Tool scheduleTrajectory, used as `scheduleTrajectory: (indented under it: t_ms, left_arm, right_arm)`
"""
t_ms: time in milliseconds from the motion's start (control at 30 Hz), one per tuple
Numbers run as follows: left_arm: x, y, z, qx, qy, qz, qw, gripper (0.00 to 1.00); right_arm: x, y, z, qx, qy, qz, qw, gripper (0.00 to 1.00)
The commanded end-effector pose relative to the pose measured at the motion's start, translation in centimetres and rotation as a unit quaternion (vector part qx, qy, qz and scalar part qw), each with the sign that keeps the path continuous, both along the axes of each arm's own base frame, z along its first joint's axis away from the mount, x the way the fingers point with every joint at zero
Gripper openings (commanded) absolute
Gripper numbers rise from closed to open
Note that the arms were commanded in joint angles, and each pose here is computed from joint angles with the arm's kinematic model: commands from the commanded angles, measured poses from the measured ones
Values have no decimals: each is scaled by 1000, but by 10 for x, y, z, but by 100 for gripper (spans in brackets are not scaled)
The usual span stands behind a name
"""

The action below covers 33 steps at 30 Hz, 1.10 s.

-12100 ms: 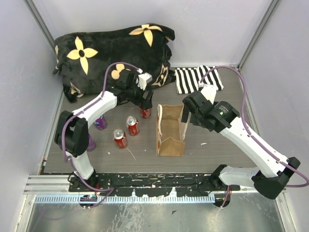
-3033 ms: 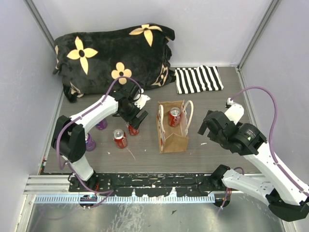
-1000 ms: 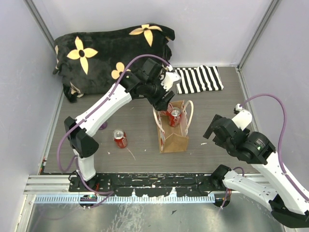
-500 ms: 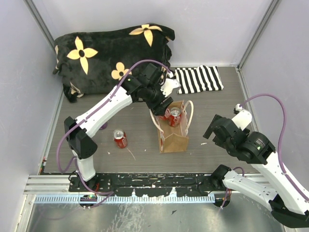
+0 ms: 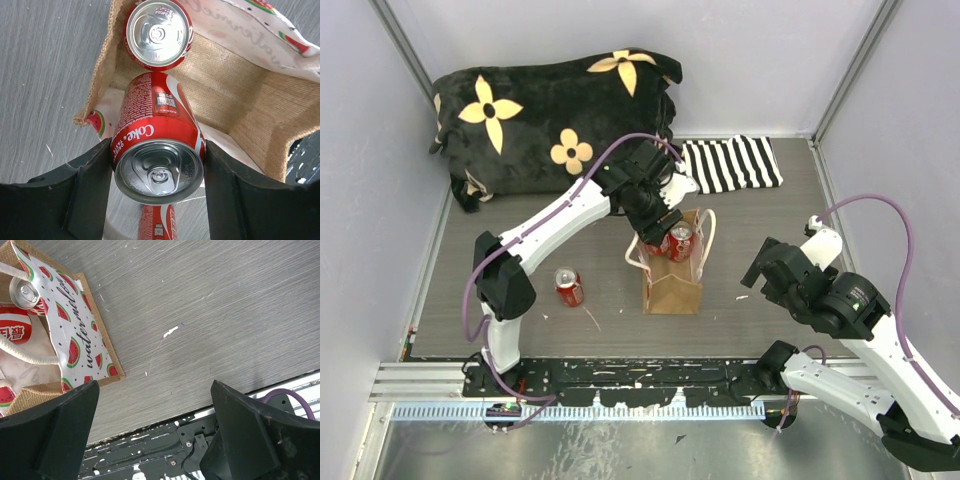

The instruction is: Place the beverage into the canvas bag

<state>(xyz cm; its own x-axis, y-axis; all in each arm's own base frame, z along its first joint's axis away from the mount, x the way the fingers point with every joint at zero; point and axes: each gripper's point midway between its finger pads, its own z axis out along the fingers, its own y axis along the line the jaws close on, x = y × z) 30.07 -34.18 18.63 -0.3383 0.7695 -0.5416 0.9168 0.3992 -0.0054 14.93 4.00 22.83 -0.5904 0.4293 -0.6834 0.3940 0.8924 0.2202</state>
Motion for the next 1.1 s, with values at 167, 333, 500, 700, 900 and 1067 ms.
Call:
scheduleTrajectory:
  t_ms: [167, 333, 500, 700, 900, 1067]
  left_arm:
    - [24, -9, -5, 19, -39, 12, 999, 0]
    - [27, -14, -16, 28, -41, 13, 999, 0]
    - [30, -19, -30, 37, -37, 18, 998, 0]
    - [35, -19, -50, 49, -32, 30, 998, 0]
    - [39, -19, -68, 56, -36, 42, 997, 0]
    - [37, -19, -81, 68, -26, 42, 996, 0]
  right_arm:
    - [-1, -8, 9, 7, -19, -21, 1000, 100]
    - [-3, -11, 10, 6, -19, -25, 999, 100]
    - [-5, -11, 9, 9, -19, -24, 1000, 100]
    - [-7, -10, 8, 13, -15, -19, 1000, 100]
    - [-8, -9, 7, 16, -12, -16, 1000, 100]
    - [-9, -8, 7, 18, -12, -13, 1000, 100]
